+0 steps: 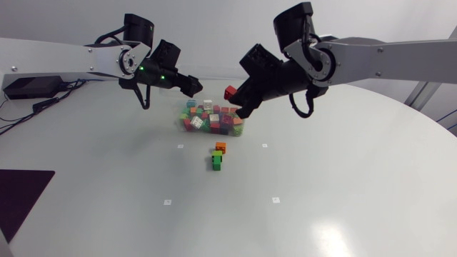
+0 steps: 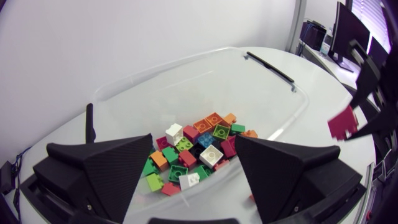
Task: Place the duplo bricks in the container
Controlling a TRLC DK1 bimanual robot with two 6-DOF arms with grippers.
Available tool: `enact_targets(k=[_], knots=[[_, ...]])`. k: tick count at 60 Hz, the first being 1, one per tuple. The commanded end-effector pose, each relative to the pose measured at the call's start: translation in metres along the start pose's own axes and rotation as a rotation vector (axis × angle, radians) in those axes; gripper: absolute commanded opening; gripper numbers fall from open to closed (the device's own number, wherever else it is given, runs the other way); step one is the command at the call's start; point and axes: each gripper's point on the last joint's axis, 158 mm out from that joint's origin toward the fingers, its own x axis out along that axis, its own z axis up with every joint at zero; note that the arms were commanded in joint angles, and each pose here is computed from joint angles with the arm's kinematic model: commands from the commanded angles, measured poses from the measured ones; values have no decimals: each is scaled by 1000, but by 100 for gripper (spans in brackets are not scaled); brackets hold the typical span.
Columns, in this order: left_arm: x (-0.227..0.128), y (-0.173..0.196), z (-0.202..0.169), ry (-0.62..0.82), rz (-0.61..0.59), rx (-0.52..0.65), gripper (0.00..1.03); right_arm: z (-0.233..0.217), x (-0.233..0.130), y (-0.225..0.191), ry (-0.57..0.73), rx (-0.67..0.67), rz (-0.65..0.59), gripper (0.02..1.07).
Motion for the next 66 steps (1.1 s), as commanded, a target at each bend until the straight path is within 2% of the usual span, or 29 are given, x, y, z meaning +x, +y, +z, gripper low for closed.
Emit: enact_targets(k=[1, 10, 28, 57, 59, 63, 65, 66], knots=[[-26, -7, -1, -5, -9, 65, 98, 15, 3, -15, -38, 34, -25, 24], [-46, -27, -23, 31, -80, 109, 98, 28, 9, -29, -65, 56, -46, 24], [-60, -65, -69, 113, -188, 212, 98, 40, 32, -51, -79, 98, -80, 24], [-32, -148, -169, 280, -435, 474, 98, 24, 67, -89, -54, 168, -135, 25], [-29, -151, -173, 285, -445, 488, 98, 23, 69, -91, -49, 168, -142, 28], [-21, -152, -173, 271, -444, 505, 98, 25, 70, -93, -53, 168, -150, 41], [-16, -151, -173, 262, -439, 509, 98, 25, 70, -95, -52, 168, -155, 51], [-11, -149, -173, 255, -435, 512, 98, 25, 70, -95, -49, 169, -155, 66]])
